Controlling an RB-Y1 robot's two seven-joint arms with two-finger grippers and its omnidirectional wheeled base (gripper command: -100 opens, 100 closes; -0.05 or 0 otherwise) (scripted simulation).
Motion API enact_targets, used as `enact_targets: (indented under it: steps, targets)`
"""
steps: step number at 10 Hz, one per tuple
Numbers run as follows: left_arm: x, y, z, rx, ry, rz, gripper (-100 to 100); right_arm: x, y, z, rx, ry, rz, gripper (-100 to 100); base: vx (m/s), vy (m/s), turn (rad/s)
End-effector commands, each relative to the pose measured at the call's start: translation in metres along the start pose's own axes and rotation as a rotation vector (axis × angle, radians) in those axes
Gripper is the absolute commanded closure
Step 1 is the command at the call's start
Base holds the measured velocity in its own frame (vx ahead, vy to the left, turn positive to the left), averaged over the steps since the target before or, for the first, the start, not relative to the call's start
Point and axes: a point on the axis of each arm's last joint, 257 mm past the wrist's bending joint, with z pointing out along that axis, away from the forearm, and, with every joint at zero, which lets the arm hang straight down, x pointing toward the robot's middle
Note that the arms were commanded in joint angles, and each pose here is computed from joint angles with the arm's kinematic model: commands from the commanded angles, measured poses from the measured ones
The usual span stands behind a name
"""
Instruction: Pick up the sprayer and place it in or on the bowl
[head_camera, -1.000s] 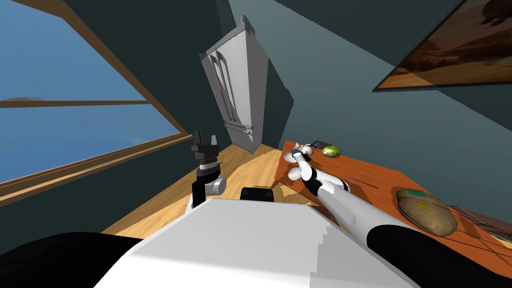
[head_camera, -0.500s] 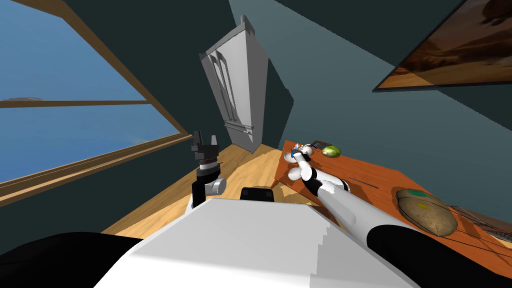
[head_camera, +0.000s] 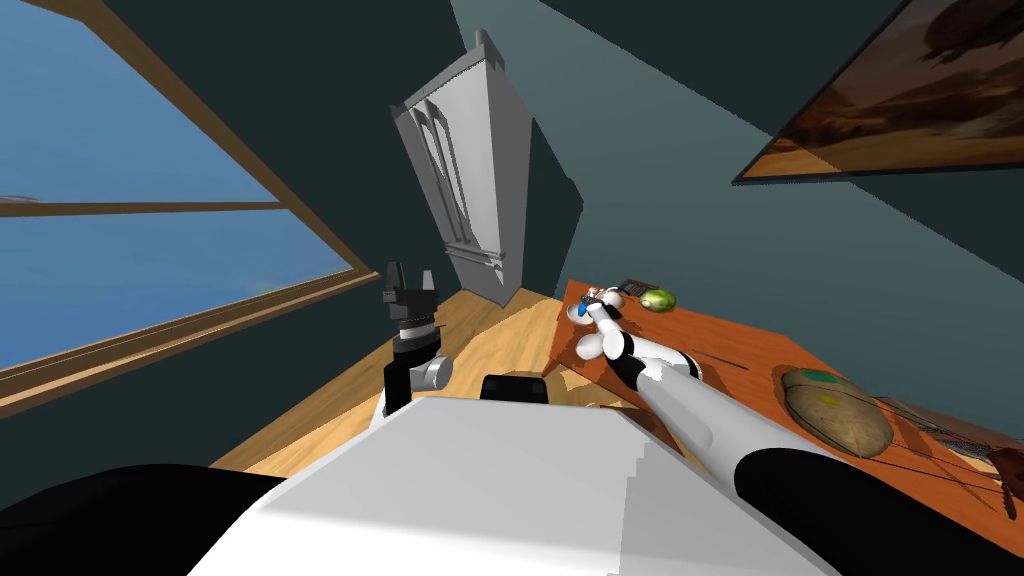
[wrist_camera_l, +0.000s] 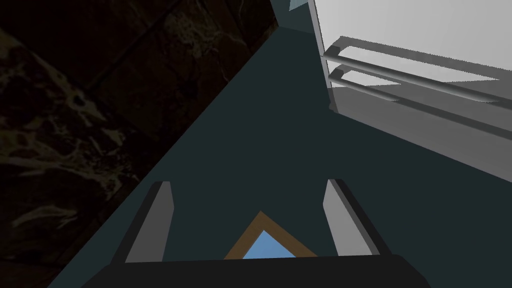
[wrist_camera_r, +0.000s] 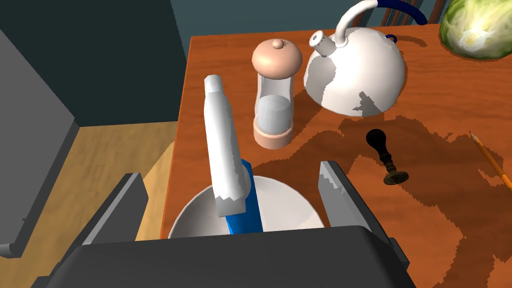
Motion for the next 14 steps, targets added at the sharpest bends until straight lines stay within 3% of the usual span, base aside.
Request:
enact_targets:
  steps: [1,10,11,12,14]
  targets:
    - [0.0,0.0,0.0,0.0,0.0,0.0,0,0.0,-0.001,0.0,0.002,0.0,-0.004,-100,0.0,0.0,0.0]
    - [0.0,0.0,0.0,0.0,0.0,0.0,0,0.037,-0.037,0.005,0.097,-0.008,-0.04,-100,0.021,0.04,-0.099]
    - [0.0,0.0,0.0,0.0,0.0,0.0,0,0.034,-0.032,0.005,0.083,-0.006,-0.038,-100,0.013,0.029,-0.048]
    - [0.0,0.0,0.0,0.0,0.0,0.0,0,0.035,-0.032,0.005,0.086,-0.007,-0.039,0,0.0,0.0,0.0]
    - [0.0,0.0,0.0,0.0,0.0,0.0,0,0.034,-0.032,0.005,0.086,-0.007,-0.039,0,0.0,0.0,0.0]
